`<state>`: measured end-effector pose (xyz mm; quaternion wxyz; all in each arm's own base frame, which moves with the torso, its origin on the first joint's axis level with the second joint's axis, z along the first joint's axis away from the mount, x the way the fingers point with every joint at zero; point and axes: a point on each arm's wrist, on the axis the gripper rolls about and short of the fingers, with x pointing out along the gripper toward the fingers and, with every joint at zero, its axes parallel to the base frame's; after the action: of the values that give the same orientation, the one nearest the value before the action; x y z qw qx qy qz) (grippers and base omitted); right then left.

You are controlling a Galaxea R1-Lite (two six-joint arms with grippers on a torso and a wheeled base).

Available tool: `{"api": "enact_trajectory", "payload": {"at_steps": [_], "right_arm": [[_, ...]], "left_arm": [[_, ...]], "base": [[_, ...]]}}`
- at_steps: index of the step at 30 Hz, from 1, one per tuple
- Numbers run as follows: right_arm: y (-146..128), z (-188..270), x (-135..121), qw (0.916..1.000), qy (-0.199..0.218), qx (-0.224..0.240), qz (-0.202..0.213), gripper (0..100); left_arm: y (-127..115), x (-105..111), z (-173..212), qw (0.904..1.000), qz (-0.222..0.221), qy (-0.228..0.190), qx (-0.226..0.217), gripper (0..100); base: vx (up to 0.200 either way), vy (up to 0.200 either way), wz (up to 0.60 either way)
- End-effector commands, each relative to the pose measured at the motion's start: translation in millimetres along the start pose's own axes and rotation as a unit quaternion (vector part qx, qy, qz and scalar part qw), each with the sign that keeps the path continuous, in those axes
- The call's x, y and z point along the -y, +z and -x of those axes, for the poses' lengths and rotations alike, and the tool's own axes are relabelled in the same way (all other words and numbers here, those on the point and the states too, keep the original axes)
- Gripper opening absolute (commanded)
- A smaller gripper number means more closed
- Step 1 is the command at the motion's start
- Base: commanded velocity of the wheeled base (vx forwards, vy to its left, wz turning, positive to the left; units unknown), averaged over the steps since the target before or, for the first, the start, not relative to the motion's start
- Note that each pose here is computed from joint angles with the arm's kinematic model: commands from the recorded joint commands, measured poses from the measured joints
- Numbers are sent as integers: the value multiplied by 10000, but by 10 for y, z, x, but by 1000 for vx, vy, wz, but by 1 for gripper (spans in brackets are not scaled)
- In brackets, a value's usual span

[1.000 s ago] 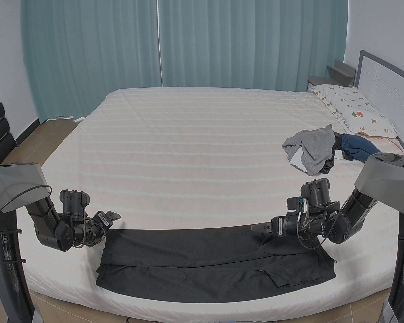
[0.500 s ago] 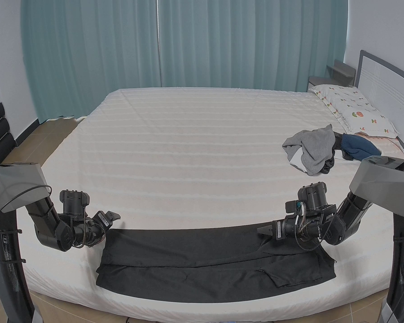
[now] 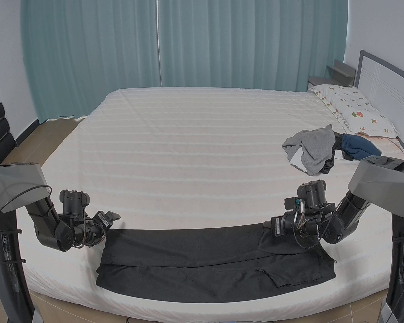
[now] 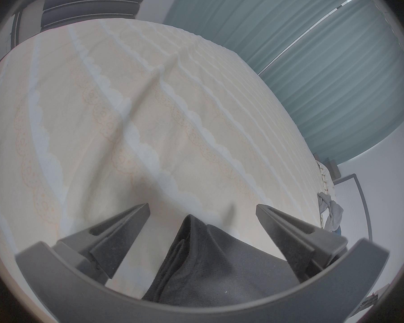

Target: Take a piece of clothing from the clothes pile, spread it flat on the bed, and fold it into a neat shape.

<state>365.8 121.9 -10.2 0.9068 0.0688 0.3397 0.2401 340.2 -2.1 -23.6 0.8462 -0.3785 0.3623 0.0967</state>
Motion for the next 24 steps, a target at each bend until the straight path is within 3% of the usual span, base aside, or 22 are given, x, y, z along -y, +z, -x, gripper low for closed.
{"api": "enact_trajectory", "payload": {"at_steps": [1, 11, 12, 18, 24], "right_arm": [[22, -30, -41, 10000, 59, 40, 49, 0], [-17, -156, -65, 10000, -1, 16, 91, 0], [-21, -155, -65, 10000, -3, 8, 90, 100], [41, -119, -67, 9999, 15, 114, -66, 100], [236, 208, 133, 9958, -136, 531, -731, 100]], "left_arm": [[1, -1, -3, 10000, 3, -1, 0, 100], [-6, 0, -2, 10000, -2, 1, -9, 100], [-6, 0, -2, 10000, -2, 1, -9, 100], [-6, 0, -2, 10000, -2, 1, -9, 100], [-7, -1, -2, 10000, -1, 1, -20, 100]], "base": [[0, 0, 0], [0, 0, 0], [0, 0, 0], [0, 0, 0], [0, 0, 0]]}}
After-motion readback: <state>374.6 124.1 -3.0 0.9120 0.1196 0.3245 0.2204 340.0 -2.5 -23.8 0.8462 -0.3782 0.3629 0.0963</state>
